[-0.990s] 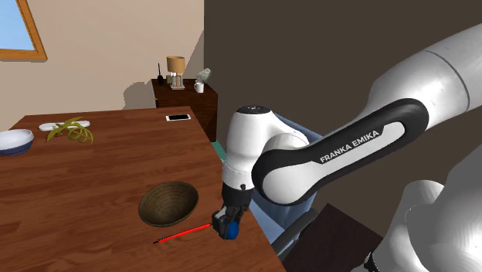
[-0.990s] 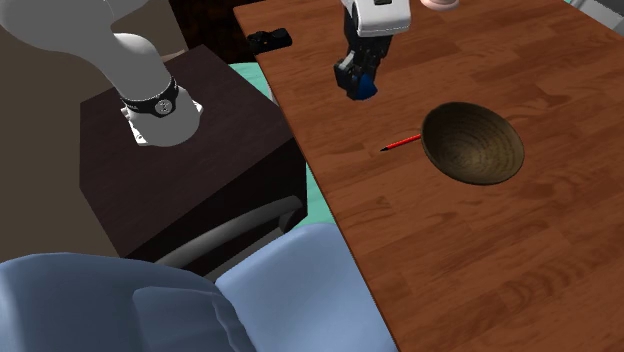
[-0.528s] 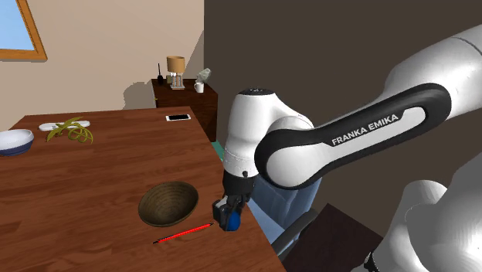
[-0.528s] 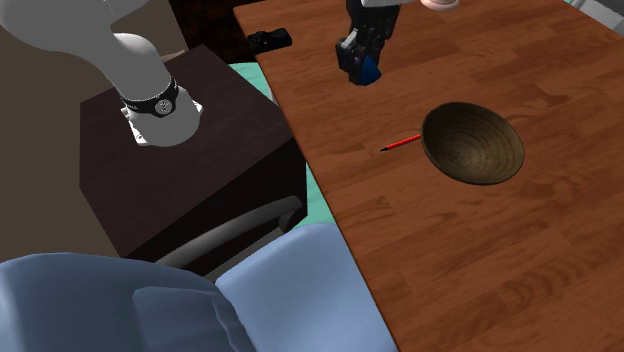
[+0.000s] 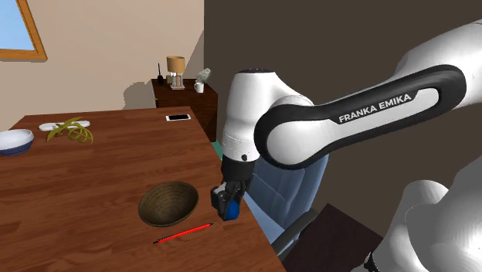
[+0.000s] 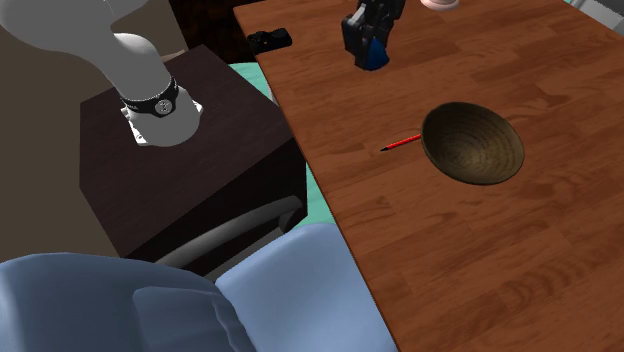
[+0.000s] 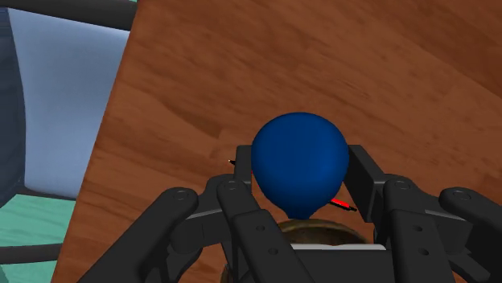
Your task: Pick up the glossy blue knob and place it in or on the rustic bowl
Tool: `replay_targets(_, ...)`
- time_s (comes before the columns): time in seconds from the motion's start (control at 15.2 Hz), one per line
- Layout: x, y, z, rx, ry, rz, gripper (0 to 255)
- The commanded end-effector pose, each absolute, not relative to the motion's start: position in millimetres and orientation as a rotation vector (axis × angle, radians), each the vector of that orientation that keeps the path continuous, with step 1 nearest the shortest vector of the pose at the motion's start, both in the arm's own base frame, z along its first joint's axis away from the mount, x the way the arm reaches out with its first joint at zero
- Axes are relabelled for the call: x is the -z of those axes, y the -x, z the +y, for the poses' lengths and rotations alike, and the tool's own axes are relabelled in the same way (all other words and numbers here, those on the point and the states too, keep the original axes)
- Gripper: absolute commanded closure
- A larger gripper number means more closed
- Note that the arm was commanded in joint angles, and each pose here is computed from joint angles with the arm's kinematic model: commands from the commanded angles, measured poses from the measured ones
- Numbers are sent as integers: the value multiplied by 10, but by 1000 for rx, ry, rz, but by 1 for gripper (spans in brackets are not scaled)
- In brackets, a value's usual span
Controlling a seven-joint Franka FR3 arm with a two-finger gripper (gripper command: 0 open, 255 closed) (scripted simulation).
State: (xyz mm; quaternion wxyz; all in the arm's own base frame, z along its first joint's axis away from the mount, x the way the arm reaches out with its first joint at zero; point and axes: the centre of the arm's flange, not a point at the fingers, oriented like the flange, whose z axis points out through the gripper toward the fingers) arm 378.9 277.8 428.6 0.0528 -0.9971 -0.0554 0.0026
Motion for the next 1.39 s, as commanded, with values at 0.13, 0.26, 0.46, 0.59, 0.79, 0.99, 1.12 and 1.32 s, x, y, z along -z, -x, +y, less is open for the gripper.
replay_targets(0.13, -4330, -4223, 2921, -9, 3032, -168, 255)
replay_targets(0.26, -4339, -4475, 2998, -9, 3032, -168, 255)
replay_targets(0.46, -4353, -4853, 3114, -9, 3032, -168, 255)
replay_targets(0.59, -4362, -5106, 3192, -9, 3032, -168, 255)
replay_targets(0.79, -4376, -5484, 3308, -9, 3032, -168, 255)
replay_targets(0.99, -4388, -5829, 3414, -9, 3032, -168, 255)
replay_targets(1.12, -4283, -5829, 3414, -9, 3032, -168, 255)
replay_targets(1.32, -4124, -5829, 3414, -9, 3032, -168, 255)
